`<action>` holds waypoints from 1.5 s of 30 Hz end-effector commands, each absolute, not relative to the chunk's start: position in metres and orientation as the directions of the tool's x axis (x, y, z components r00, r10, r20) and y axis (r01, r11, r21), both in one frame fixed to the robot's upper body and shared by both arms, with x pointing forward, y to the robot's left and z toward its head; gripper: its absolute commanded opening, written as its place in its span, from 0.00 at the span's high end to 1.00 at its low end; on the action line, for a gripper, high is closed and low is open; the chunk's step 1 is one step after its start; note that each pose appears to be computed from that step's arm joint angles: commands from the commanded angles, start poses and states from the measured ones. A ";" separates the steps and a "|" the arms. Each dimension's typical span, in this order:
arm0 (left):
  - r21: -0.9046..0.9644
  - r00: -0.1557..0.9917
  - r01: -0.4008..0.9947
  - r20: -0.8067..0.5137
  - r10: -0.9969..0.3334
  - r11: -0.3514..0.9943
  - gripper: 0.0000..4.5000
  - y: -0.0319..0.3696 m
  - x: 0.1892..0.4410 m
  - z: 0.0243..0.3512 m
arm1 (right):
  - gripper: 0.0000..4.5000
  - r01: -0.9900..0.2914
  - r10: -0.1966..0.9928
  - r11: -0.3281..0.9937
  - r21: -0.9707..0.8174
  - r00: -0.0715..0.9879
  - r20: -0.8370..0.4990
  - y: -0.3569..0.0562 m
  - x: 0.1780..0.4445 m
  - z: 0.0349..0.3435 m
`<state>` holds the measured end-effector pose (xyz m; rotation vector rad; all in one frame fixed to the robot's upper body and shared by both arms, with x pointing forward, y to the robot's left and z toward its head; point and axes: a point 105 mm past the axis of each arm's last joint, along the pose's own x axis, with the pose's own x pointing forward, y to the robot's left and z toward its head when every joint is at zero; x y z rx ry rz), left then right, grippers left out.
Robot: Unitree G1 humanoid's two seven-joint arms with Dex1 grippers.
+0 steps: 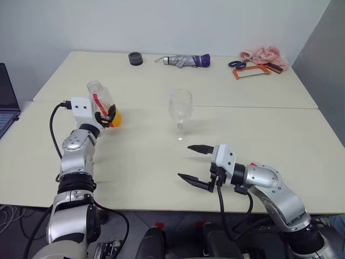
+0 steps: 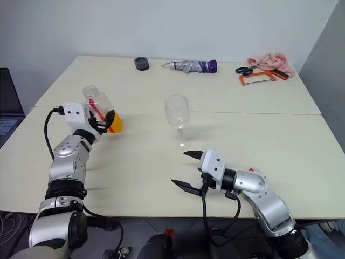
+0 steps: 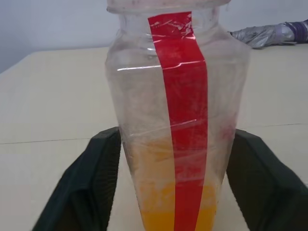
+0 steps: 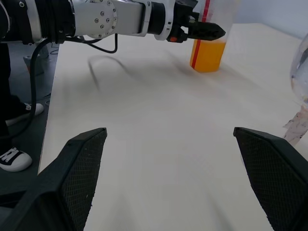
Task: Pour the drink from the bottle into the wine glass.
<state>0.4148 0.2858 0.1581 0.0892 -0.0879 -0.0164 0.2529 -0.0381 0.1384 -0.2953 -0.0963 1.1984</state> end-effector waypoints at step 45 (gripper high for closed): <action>0.967 0.704 -0.031 0.200 -0.682 0.252 0.63 0.145 0.412 0.287 | 0.00 -0.667 0.721 0.691 -0.277 0.662 0.204 -0.063 0.293 0.205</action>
